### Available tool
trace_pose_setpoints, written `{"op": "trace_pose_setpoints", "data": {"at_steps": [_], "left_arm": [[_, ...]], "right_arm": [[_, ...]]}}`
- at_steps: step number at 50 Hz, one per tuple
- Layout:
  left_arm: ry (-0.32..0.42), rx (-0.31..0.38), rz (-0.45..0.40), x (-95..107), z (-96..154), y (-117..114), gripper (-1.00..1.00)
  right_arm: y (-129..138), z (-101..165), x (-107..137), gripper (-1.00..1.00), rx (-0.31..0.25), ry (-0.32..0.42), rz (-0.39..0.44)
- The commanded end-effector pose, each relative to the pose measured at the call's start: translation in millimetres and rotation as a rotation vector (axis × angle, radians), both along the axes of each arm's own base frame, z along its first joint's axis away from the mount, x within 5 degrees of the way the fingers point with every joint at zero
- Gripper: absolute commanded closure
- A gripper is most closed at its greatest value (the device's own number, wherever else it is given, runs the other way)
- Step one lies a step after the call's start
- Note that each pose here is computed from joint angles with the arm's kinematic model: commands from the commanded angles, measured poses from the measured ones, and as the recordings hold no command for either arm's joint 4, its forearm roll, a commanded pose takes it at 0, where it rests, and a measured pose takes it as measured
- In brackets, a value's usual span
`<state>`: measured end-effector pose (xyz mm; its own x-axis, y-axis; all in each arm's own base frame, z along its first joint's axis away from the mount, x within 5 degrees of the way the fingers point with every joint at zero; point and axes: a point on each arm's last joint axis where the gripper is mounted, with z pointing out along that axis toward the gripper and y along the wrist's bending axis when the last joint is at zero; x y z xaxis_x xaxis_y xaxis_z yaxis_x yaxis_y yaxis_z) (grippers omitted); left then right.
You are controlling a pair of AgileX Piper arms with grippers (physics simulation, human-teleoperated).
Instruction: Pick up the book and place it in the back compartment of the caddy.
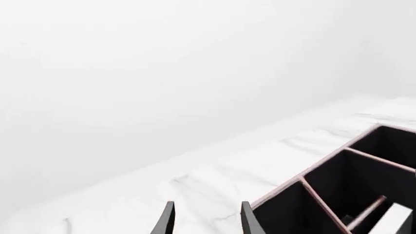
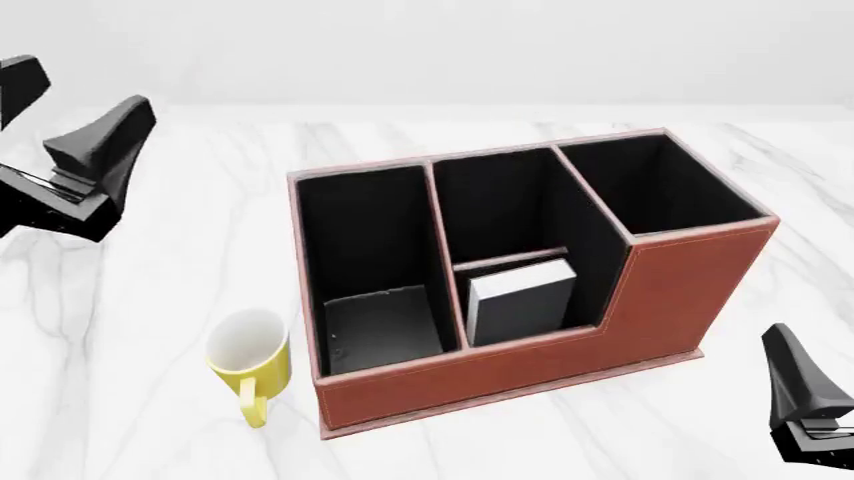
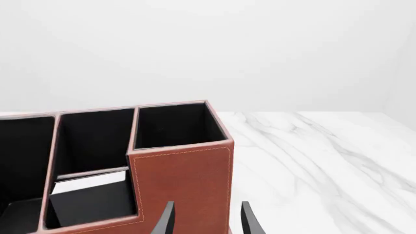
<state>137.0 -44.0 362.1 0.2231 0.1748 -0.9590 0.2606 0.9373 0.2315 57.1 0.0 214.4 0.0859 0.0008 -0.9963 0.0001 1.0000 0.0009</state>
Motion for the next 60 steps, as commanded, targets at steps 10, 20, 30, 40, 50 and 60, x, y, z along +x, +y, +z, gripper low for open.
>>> {"op": "trace_pose_setpoints", "data": {"at_steps": [10,20,30,40,50,60], "left_arm": [[-0.045,-0.168,0.128,-32.7,-98.5,28.1,-1.0],[-0.022,-0.229,0.129,-40.2,-129.0,30.7,-1.0],[-0.02,-0.251,0.13,-45.5,-128.4,32.0,-1.0],[-0.012,-0.252,0.115,-44.9,-129.0,30.5,-1.0],[-0.006,-0.256,0.1,-48.1,-129.1,29.6,-1.0],[0.01,-0.261,0.094,-39.0,-131.0,27.5,-1.0]], "right_arm": [[0.0,0.0,0.0,-1.0,0.0,0.0,0.0],[-1.9,0.5,-0.9,-1.0,-0.003,-0.007,-0.034],[-8.7,18.0,7.0,-1.0,0.1,0.02,-0.127],[-4.4,118.5,-25.1,-1.0,0.145,-0.119,-0.116],[2.0,248.9,-74.6,-1.0,0.16,-0.283,-0.069],[15.9,352.6,-191.1,-1.0,0.196,-0.553,-0.029]]}}
